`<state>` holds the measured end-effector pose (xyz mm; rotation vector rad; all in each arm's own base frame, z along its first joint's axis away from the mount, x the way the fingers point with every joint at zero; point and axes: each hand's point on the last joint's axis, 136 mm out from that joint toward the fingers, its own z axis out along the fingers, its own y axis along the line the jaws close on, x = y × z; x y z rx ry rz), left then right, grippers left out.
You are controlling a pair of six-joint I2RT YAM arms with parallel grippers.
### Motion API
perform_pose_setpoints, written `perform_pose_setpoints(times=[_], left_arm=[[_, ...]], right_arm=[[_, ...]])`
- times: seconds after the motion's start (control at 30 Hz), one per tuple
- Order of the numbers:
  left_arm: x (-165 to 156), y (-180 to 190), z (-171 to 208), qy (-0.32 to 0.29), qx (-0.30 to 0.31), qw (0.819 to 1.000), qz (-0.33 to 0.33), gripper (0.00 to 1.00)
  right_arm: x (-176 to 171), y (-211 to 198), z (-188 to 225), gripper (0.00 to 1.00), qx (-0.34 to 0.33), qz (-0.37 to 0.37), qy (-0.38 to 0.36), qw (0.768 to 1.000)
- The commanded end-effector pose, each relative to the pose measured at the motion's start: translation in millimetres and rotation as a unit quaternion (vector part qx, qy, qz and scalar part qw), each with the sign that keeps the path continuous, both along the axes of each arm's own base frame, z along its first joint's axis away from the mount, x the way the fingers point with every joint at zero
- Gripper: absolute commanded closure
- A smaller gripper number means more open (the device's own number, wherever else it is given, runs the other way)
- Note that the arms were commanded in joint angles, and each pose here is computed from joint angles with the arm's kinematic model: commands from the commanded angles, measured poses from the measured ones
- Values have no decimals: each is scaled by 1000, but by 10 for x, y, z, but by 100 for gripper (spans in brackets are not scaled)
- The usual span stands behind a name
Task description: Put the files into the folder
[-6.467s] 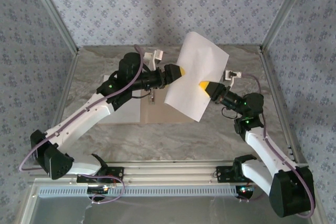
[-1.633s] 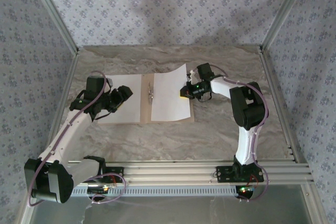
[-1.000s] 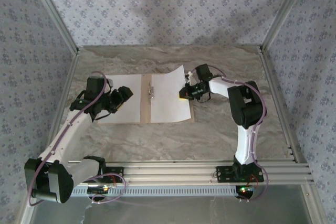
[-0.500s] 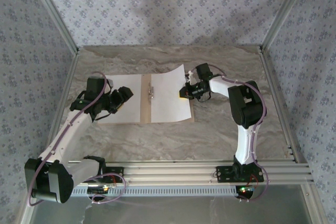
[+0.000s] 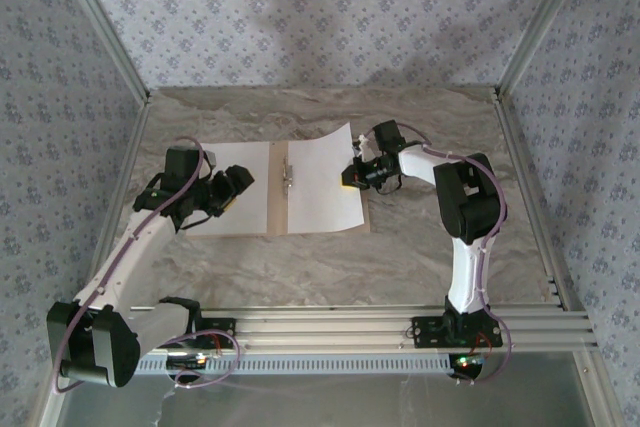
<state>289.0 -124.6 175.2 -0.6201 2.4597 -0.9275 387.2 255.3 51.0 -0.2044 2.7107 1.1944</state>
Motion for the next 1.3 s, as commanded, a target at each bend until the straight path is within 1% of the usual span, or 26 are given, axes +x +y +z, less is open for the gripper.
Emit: perform_pose_setpoints(times=[0.0,0.63,1.1,1.2,1.27], left_arm=[[-14,-2,-7,-1,-1,1000,-7,28],[-5,-5,16,-4,-1,1000,-8,28],[11,-14,5,-1,-3,1000,-9,28],[7,-11,-10,1,-2,1000,-8,28],[9,-14,-5,-1,-3,1000,-9,28]], right_arm=[[65,14,27,100,11,-3,3,1000],[75,48,13,100,14,1,6,1000],[57,24,-21,100,0,13,5,1000],[52,29,-14,92,-4,16,3,1000],[49,18,-25,84,-11,15,4,1000]])
